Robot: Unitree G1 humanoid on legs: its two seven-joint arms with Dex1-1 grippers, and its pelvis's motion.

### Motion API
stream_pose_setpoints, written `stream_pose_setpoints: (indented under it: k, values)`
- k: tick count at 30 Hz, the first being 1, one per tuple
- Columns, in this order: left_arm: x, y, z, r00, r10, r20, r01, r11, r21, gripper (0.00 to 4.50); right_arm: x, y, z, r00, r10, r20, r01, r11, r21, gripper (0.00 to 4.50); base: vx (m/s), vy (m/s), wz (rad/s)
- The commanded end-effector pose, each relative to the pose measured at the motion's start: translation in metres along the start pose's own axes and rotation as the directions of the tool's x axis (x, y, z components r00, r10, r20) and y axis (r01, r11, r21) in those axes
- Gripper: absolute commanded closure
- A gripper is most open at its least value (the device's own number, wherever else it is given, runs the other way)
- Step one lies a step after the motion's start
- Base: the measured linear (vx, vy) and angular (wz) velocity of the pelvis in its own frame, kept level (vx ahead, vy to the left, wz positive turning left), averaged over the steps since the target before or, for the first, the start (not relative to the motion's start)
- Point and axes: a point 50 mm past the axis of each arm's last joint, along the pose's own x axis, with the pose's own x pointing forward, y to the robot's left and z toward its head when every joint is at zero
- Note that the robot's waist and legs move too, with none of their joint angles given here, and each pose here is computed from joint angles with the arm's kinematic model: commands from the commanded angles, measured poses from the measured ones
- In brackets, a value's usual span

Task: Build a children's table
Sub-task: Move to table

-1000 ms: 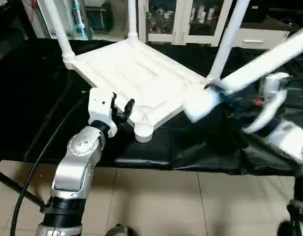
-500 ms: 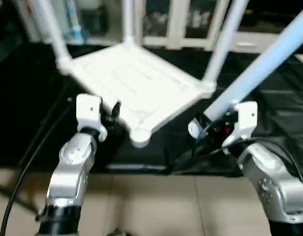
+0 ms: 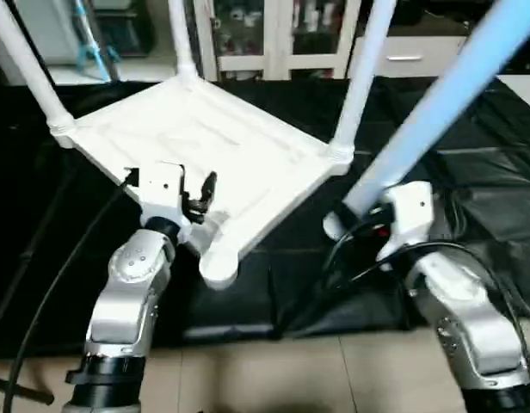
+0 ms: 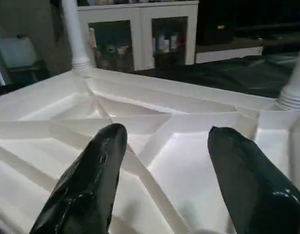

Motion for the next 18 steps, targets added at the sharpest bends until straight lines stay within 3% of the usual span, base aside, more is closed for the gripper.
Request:
stream_pose_setpoints:
  k: [1, 5, 13, 14, 15, 16, 18]
  values:
    - [-0.001, -0.002, -0.002, 1.000, -0.002, -0.007, 0.002, 1.000, 0.010, 1.40, 0.001, -0.003, 0.005, 1.000, 0.001, 0.028, 0.000, 1.000, -0.020, 2.64, 0.107, -0.001, 0.22]
    - [-0.001, -0.003, -0.003, 1.000, -0.003, -0.007, 0.003, 1.000, 0.010, 1.40, 0.002, -0.004, 0.004, 1.000, 0.002, 0.030, -0.001, 1.000, -0.027, 2.64, 0.154, -0.062, 0.15]
    - [-0.002, 0.002, -0.003, 1.000, 0.000, -0.012, 0.000, 1.000, -0.009, 1.40, 0.004, -0.004, 0.004, 0.999, 0.005, 0.039, -0.004, 1.000, -0.022, 2.64, 0.047, -0.059, -0.06]
    - [-0.004, 0.009, -0.006, 0.999, -0.018, -0.041, 0.021, 0.998, 0.062, 1.40, 0.003, -0.004, 0.005, 0.999, 0.005, 0.041, -0.004, 1.000, -0.024, 2.64, 0.000, 0.000, 0.00]
    - [-0.004, 0.009, -0.006, 0.999, -0.018, -0.041, 0.021, 0.998, 0.062, 1.40, 0.003, -0.004, 0.005, 0.999, 0.005, 0.041, -0.004, 1.000, -0.024, 2.64, 0.000, 0.000, 0.00]
    - [-0.007, 0.020, -0.008, 0.997, -0.035, -0.074, 0.044, 0.991, 0.124, 1.40, 0.002, -0.005, 0.004, 0.999, 0.004, 0.038, -0.003, 1.000, -0.030, 2.64, 0.048, 0.089, -0.09]
    - [-0.010, 0.029, -0.009, 0.994, -0.042, -0.104, 0.059, 0.985, 0.163, 1.40, 0.002, -0.006, 0.004, 0.999, 0.006, 0.037, -0.005, 0.999, -0.034, 2.64, 0.062, 0.100, -0.08]
